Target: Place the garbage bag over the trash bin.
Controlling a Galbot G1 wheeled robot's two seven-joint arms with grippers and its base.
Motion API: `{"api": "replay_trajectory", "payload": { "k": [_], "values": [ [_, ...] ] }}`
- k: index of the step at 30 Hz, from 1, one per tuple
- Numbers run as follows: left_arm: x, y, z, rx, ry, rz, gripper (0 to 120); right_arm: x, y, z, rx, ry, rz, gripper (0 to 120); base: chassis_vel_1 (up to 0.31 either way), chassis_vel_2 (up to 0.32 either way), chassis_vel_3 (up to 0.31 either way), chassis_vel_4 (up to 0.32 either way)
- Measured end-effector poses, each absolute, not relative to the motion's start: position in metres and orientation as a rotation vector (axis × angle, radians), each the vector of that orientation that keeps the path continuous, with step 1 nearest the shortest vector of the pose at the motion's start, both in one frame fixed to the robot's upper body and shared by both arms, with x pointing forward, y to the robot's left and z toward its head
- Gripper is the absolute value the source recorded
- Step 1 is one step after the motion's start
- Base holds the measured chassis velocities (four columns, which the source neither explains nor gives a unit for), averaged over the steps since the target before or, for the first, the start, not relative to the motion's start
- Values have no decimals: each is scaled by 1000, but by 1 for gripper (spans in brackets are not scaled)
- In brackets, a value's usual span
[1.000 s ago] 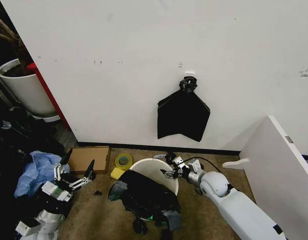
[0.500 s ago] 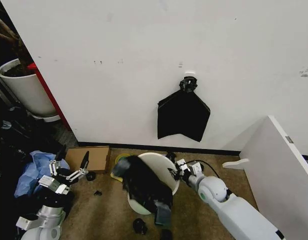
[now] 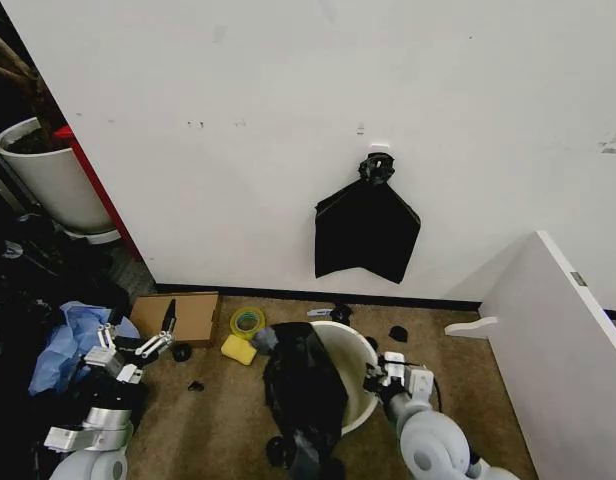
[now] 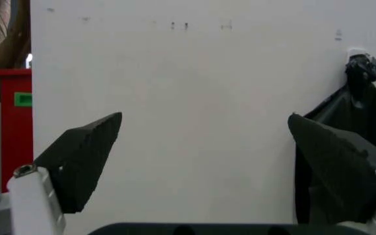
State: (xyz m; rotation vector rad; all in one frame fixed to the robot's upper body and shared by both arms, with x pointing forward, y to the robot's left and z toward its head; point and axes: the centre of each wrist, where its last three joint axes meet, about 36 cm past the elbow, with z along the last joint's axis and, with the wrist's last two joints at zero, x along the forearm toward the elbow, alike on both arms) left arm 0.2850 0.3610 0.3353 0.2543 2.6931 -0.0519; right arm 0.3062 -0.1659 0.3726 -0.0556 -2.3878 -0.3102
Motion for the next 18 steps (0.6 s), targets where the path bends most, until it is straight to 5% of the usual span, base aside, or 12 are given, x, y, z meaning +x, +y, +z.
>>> {"api": "replay_trajectory", "payload": {
  "k": [5,18],
  "values": [
    [279,360,334,257,2693,-43,100,303,-158,370,-122,-2391,-315,0,0,0,0,0],
    [271,361,331,222,2704,-26,100,276,-152,396,-193,-2653,-146,46,0,0,0,0]
  ]
}}
